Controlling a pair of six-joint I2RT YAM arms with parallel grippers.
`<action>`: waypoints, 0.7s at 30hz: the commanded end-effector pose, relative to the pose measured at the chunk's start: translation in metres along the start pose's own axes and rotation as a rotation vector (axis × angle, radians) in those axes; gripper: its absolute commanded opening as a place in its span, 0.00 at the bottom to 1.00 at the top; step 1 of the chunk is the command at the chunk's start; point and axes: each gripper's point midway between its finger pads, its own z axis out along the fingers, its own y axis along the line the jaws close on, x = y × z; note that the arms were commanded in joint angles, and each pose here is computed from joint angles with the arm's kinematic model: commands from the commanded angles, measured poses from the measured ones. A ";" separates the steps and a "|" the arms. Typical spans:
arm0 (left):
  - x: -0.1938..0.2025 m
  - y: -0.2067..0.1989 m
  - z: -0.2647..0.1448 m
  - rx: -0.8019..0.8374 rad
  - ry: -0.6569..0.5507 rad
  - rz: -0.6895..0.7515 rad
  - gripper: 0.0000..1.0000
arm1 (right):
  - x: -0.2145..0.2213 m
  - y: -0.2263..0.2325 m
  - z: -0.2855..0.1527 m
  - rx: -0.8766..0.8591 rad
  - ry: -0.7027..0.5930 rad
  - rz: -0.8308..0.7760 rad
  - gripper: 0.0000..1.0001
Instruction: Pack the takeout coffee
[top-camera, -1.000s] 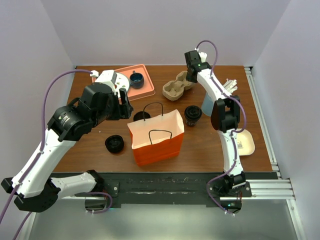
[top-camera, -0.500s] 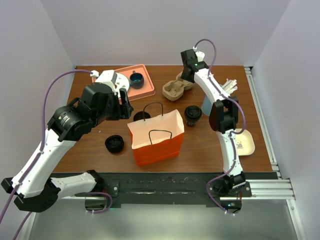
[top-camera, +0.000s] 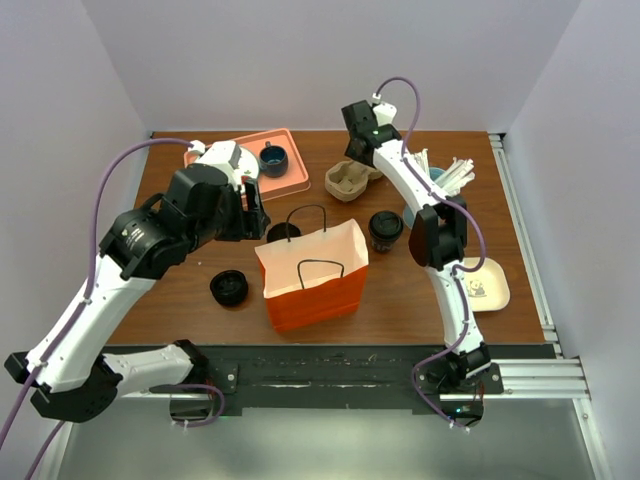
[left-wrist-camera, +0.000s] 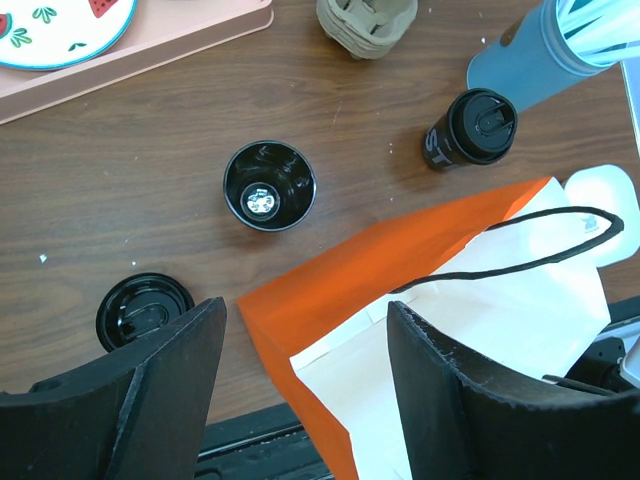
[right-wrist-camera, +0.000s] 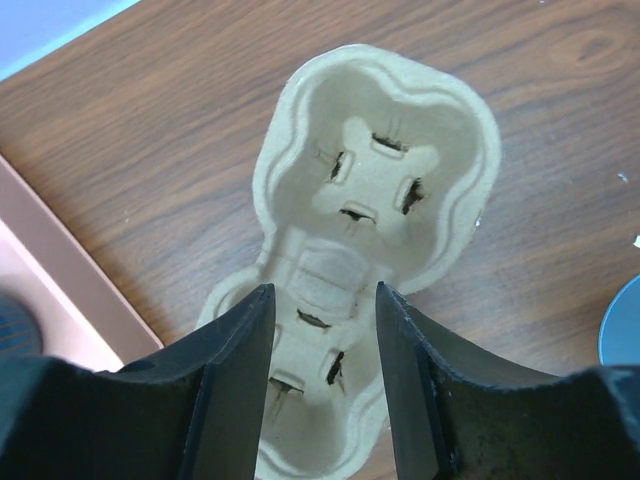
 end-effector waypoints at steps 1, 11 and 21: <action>-0.007 -0.004 0.000 0.024 -0.015 0.039 0.71 | 0.001 -0.004 0.014 0.043 -0.028 0.052 0.51; -0.014 -0.015 0.001 0.061 -0.018 0.034 0.71 | 0.013 -0.006 0.022 0.073 -0.014 0.055 0.50; -0.013 -0.013 0.001 0.054 -0.025 0.023 0.71 | 0.020 0.000 0.023 0.047 0.009 0.090 0.51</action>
